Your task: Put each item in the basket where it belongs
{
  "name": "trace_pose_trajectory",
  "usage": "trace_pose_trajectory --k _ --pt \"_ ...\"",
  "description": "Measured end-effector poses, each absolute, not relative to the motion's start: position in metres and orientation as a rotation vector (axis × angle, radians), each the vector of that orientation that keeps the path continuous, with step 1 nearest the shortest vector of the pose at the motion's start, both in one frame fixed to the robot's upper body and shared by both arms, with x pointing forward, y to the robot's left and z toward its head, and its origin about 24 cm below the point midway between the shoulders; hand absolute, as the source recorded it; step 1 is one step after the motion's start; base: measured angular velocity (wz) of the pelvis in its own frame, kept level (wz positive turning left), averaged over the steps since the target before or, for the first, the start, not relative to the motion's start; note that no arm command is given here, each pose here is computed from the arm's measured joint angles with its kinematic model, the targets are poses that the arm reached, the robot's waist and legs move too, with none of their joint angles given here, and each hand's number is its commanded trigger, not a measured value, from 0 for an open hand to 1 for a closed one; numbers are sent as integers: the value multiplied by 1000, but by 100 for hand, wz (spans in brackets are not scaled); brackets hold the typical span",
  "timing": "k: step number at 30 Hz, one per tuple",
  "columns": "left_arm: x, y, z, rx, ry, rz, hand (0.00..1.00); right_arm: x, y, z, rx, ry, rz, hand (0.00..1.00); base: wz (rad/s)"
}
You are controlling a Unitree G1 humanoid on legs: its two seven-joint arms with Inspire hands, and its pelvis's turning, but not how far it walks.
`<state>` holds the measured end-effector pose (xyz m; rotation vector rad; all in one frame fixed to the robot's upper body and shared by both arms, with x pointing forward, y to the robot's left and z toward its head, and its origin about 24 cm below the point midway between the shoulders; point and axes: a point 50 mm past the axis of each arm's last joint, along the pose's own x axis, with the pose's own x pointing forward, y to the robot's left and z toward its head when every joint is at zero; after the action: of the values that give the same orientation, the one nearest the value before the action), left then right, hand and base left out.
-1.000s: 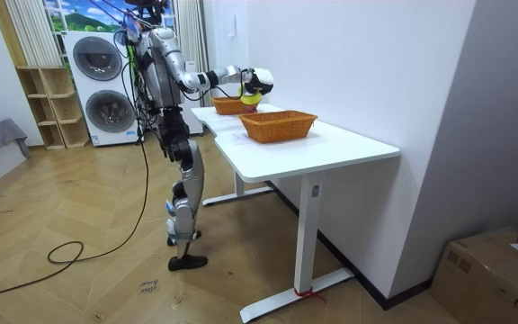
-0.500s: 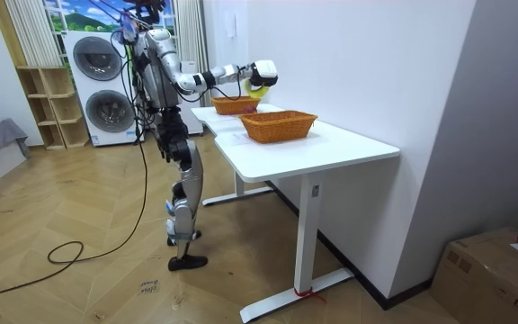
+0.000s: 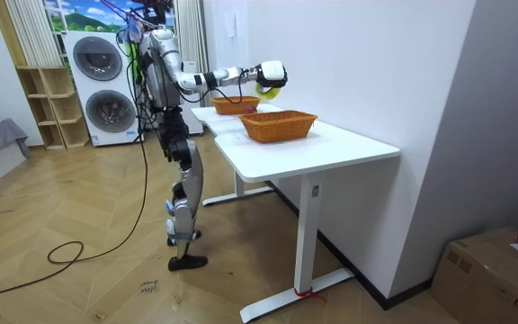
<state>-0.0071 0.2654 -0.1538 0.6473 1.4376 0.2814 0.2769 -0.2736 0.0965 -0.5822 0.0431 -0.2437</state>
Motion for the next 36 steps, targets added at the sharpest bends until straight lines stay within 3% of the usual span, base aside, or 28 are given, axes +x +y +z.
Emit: trace_pose_trajectory --k 20,36 --pt "2 272 -151 612 1386 330 0 269 -312 69 -611 219 -324 100 -6" --pt "4 275 -149 617 1364 332 0 261 -318 57 -591 258 -345 100 -2"
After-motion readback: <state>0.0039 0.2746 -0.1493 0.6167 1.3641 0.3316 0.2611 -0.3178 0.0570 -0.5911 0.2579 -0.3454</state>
